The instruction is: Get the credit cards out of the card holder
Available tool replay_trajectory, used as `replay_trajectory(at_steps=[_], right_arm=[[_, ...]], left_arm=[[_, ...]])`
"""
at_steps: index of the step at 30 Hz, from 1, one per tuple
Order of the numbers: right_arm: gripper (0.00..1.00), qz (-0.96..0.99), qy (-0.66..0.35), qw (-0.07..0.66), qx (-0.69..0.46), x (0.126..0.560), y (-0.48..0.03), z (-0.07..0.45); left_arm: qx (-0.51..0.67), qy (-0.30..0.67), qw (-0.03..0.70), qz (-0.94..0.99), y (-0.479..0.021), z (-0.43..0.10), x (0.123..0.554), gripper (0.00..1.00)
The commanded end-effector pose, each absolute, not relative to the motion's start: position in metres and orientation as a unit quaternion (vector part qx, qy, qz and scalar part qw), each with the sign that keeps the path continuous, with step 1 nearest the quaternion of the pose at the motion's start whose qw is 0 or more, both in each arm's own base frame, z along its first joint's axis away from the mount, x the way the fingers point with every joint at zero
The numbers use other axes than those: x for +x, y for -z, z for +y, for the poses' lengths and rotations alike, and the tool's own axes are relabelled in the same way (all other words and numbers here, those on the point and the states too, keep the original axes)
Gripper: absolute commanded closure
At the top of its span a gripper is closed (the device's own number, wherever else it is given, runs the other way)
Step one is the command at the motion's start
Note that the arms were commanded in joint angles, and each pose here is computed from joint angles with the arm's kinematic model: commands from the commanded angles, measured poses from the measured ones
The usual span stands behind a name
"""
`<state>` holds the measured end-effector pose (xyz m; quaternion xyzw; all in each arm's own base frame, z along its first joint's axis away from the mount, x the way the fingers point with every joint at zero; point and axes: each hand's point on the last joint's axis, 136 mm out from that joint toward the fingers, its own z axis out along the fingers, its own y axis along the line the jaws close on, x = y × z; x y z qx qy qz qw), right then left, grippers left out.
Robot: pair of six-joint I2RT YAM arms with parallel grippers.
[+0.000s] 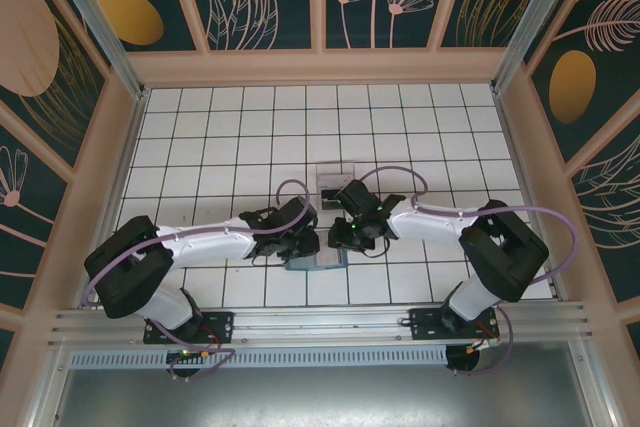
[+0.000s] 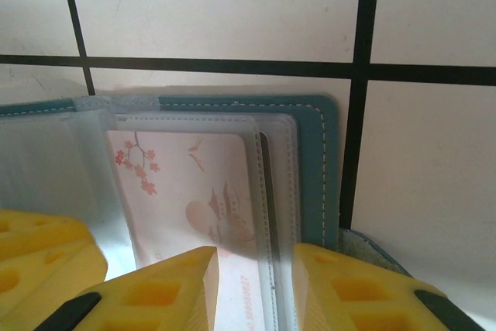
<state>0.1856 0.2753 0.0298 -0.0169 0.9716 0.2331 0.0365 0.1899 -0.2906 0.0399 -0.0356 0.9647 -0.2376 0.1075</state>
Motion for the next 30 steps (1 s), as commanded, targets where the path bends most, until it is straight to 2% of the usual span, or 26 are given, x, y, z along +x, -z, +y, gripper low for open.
replay_trajectory(at_steps=[1,11,17,30], right_arm=[[0.69,0.972,-0.233,0.032,-0.018,0.183,-0.026,0.278],[0.72,0.973,-0.228,0.027,-0.024,0.182,-0.02,0.277],[0.74,0.977,-0.211,0.023,-0.025,0.179,-0.012,0.271],[0.85,0.98,-0.195,0.019,-0.026,0.177,-0.006,0.265]], left_arm=[[-0.029,0.239,0.12,0.963,-0.057,-0.294,0.198,0.78],[-0.031,0.206,0.123,0.97,-0.047,-0.292,0.205,0.78],[-0.027,0.19,0.12,0.974,-0.04,-0.291,0.207,0.74],[-0.02,0.147,0.119,0.982,-0.03,-0.278,0.206,0.69]])
